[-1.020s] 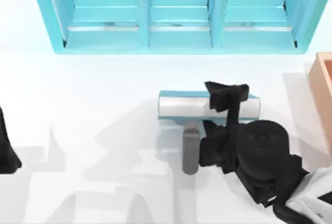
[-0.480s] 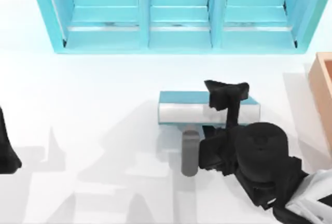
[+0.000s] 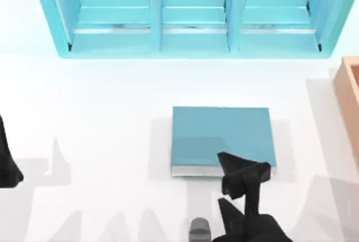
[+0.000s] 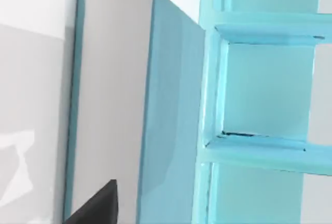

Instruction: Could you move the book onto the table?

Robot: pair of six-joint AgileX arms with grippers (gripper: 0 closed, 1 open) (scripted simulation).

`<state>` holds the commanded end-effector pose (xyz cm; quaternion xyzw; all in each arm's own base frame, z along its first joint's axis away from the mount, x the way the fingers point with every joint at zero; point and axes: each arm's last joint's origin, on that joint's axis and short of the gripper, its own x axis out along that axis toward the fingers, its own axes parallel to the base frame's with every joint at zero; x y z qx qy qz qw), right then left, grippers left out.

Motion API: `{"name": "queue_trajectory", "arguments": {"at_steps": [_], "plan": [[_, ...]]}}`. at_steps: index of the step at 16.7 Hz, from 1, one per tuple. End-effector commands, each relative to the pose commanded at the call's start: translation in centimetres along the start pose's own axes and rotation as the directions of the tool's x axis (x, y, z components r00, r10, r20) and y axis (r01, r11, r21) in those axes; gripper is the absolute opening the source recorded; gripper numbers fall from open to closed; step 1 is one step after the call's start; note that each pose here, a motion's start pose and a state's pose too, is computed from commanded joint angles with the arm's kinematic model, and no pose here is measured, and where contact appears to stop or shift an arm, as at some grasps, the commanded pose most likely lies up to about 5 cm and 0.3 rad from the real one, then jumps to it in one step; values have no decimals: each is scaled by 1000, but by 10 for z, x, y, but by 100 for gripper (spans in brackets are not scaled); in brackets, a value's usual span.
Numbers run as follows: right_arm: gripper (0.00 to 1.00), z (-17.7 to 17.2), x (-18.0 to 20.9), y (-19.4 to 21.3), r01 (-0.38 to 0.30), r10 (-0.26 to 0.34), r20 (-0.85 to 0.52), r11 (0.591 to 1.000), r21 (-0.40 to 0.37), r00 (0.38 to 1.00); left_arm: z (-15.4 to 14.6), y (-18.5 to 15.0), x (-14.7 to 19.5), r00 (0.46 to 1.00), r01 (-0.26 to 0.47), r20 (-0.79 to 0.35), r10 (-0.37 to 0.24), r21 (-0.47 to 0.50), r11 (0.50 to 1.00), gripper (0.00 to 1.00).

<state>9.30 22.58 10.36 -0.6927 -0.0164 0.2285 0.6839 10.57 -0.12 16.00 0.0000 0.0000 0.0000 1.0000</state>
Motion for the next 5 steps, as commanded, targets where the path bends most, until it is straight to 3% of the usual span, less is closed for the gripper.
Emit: {"name": "queue_trajectory", "arguments": {"at_steps": [5], "plan": [[100, 2, -36, 3, 40, -40, 3, 998, 45, 999, 0, 0, 0, 1000, 0, 0, 0, 0, 1000, 100]]}}
